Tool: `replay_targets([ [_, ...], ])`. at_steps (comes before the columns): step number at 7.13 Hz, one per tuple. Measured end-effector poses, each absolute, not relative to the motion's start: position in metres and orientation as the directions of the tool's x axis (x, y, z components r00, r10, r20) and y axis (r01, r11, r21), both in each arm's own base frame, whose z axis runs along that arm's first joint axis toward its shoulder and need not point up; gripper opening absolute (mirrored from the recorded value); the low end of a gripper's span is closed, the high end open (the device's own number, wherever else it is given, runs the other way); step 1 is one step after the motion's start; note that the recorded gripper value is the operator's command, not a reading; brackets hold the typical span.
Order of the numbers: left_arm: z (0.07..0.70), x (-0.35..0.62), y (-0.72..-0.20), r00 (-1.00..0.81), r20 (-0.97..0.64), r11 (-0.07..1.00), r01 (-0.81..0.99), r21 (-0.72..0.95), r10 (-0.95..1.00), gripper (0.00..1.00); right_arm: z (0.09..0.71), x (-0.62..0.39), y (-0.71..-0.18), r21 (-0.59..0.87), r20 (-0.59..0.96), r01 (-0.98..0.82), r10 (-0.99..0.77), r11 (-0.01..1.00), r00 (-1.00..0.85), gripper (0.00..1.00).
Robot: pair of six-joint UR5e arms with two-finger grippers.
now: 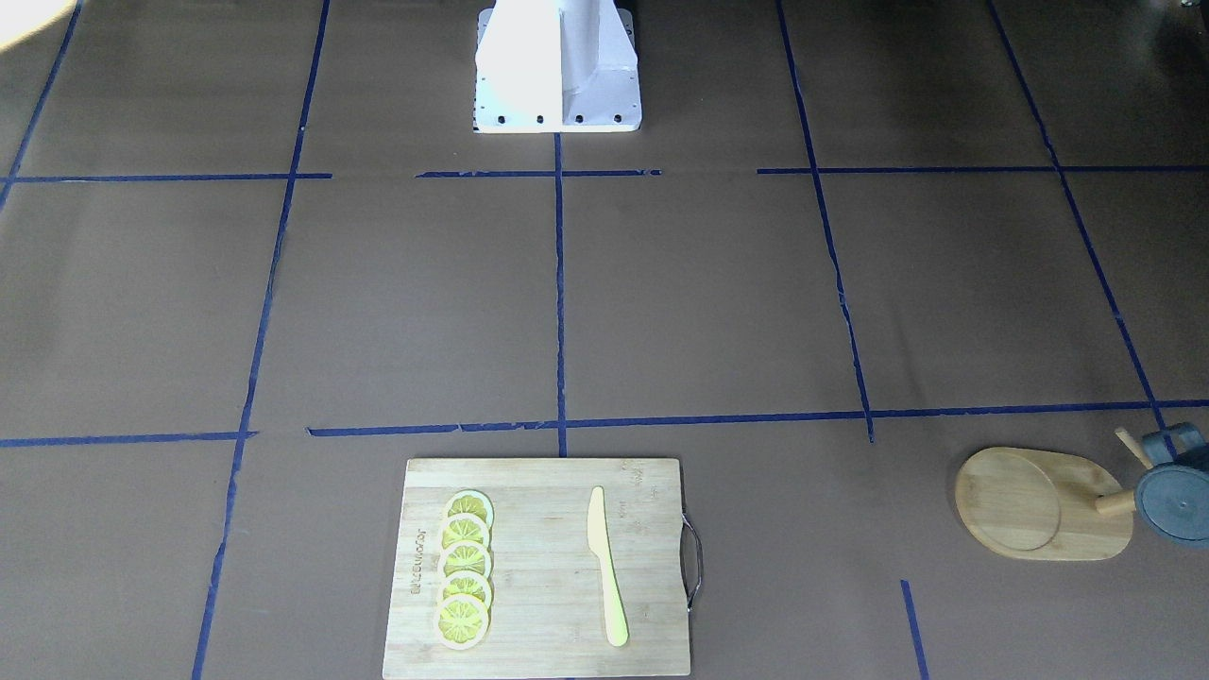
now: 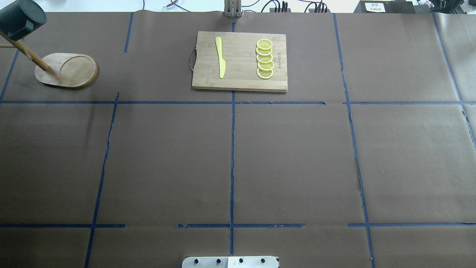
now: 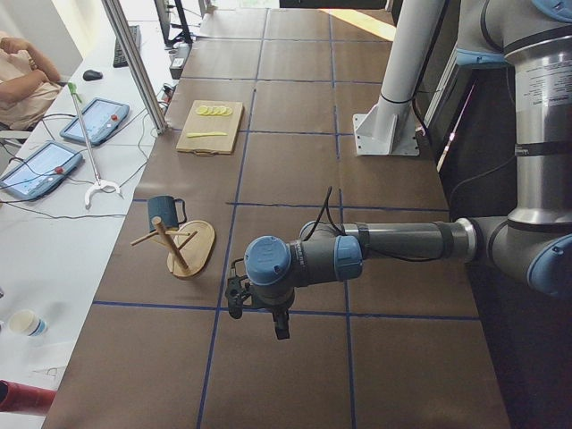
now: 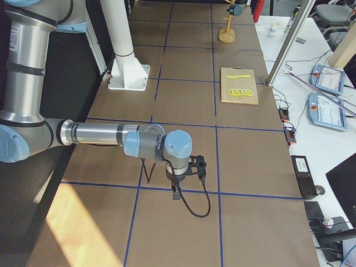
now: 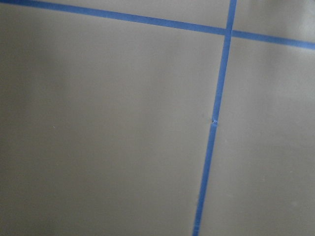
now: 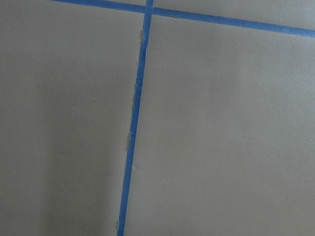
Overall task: Hang cup on storage rack
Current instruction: 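Release the mug and withdraw the left gripper from the rack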
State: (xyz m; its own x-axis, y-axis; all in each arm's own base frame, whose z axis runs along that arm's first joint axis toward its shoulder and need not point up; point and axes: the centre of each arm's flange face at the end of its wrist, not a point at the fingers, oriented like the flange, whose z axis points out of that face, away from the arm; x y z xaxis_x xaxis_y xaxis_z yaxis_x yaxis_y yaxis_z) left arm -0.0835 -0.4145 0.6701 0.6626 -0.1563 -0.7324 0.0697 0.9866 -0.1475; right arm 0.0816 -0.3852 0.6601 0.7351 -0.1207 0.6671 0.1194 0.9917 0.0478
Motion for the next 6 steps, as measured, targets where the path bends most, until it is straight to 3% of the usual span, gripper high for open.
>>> replay_targets([
  [3,0.663,-0.047,-0.422,0.698,-0.716,0.995,-0.064,-0.077,-0.011,1.0,0.664,0.081,-0.379,0.04,0.674,0.121,-0.116,0.992,0.729,1.0],
  [6,0.674,-0.039,-0.418,0.696,-0.718,0.991,-0.092,-0.096,-0.004,1.0,0.668,0.081,-0.373,0.033,0.676,0.121,-0.111,0.992,0.729,1.0],
])
